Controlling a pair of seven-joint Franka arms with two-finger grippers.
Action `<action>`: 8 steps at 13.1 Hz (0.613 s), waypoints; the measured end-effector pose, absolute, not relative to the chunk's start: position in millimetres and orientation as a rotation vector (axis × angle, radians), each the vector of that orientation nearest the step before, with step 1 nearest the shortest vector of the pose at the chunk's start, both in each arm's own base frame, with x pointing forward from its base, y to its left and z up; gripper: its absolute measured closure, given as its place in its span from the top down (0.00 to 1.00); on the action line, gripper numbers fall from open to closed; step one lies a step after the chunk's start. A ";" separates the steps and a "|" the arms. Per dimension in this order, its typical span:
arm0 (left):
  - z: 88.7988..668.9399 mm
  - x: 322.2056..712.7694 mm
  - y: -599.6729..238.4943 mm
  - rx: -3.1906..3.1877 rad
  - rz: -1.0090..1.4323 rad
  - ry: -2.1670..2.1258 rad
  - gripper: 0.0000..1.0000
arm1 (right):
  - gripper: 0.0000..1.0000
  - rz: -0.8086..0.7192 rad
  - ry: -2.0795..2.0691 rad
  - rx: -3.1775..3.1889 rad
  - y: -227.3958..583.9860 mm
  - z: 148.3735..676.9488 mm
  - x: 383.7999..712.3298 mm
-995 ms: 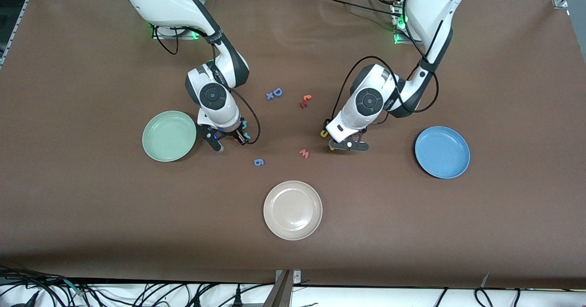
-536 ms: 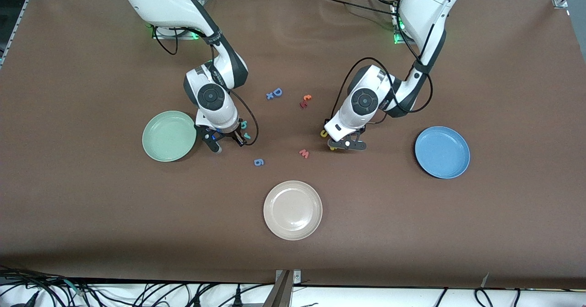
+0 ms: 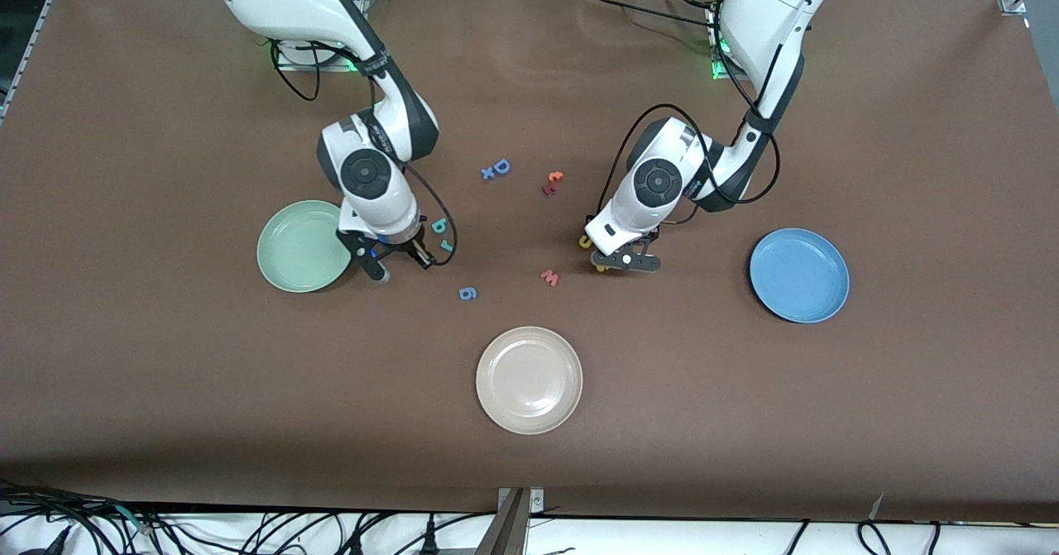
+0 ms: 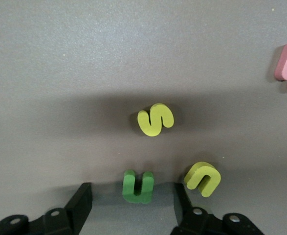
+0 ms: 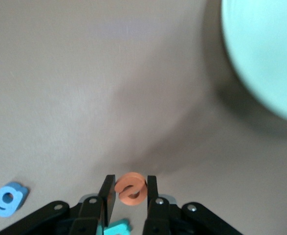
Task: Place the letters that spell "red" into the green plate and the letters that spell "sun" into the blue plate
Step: 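Lower the orange e onto the green plate and open the right gripper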
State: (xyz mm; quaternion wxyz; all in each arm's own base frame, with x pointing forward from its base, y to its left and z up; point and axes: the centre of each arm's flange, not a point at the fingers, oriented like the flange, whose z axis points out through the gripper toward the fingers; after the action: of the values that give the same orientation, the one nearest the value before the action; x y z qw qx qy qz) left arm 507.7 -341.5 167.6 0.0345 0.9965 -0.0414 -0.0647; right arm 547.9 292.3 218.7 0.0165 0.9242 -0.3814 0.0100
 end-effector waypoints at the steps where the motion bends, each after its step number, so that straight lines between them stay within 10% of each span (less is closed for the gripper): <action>1: 167.5 508.0 -340.9 3.064 -0.196 -0.126 0.72 | 0.30 0.018 -1.125 2.869 276.4 229.1 553.2; 8: 170.1 507.6 -344.5 3.054 -0.156 -0.132 0.37 | 0.30 -0.086 -0.895 2.796 127.7 236.7 583.1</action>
State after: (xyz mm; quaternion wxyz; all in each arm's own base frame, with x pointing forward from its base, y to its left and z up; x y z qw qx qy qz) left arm 507.6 -344.5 170.1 0.0403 0.9970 -0.0432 -0.0509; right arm 583.1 127.7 236.7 0.1019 0.9470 -0.3032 -0.0290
